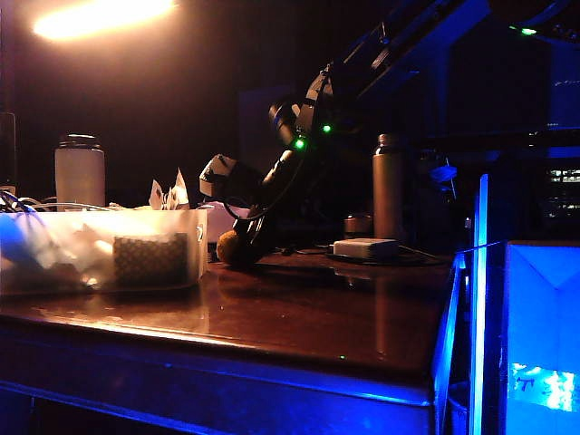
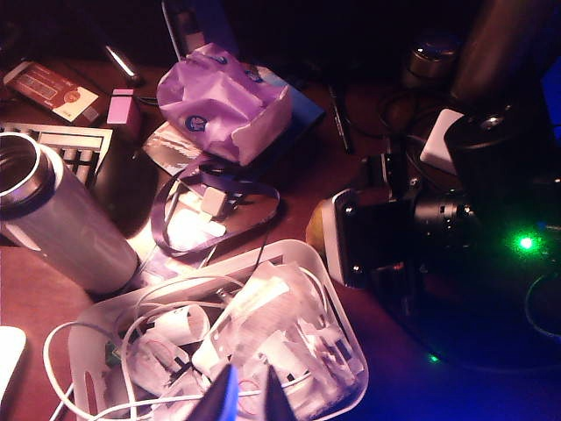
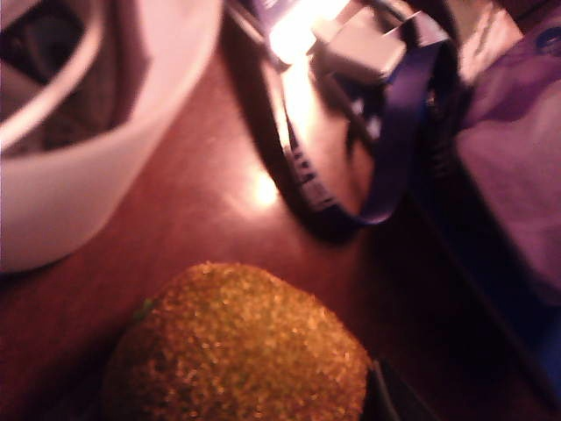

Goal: Pick up the kiwi and place it into the translucent box.

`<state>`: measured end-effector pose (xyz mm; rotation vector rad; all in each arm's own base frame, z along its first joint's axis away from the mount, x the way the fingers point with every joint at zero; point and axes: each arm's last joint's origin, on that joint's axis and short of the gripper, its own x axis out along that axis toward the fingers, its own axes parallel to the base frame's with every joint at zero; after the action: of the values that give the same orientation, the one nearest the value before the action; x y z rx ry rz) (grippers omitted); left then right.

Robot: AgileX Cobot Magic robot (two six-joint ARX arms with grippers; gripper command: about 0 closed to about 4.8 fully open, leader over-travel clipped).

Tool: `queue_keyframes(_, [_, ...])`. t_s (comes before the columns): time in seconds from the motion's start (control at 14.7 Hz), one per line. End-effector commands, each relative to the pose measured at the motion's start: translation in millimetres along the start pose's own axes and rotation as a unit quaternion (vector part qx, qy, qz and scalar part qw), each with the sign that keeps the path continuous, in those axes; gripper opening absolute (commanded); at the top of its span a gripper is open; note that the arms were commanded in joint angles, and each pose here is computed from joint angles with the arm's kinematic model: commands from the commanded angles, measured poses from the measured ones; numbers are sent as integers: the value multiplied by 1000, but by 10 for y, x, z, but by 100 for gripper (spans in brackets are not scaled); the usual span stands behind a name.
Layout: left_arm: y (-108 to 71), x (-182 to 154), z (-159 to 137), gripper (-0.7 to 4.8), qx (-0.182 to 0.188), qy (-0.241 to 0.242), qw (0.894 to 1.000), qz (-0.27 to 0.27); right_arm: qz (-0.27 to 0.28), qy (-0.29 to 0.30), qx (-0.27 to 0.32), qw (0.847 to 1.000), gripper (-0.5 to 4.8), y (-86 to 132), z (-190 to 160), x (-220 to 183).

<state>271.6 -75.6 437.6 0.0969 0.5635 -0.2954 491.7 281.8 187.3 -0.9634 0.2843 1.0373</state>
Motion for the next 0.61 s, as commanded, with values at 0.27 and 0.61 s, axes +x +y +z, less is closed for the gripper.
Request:
queue_keyframes(0.27, [-3, -17, 16, 51, -1, -8, 1000, -2, -12, -13, 10, 1000, 295, -31, 53, -23])
queue_keyframes(0.61, [-3, -16, 16, 51, -1, -8, 1000, -2, -24, -24, 31, 999, 295, -80, 104, -76])
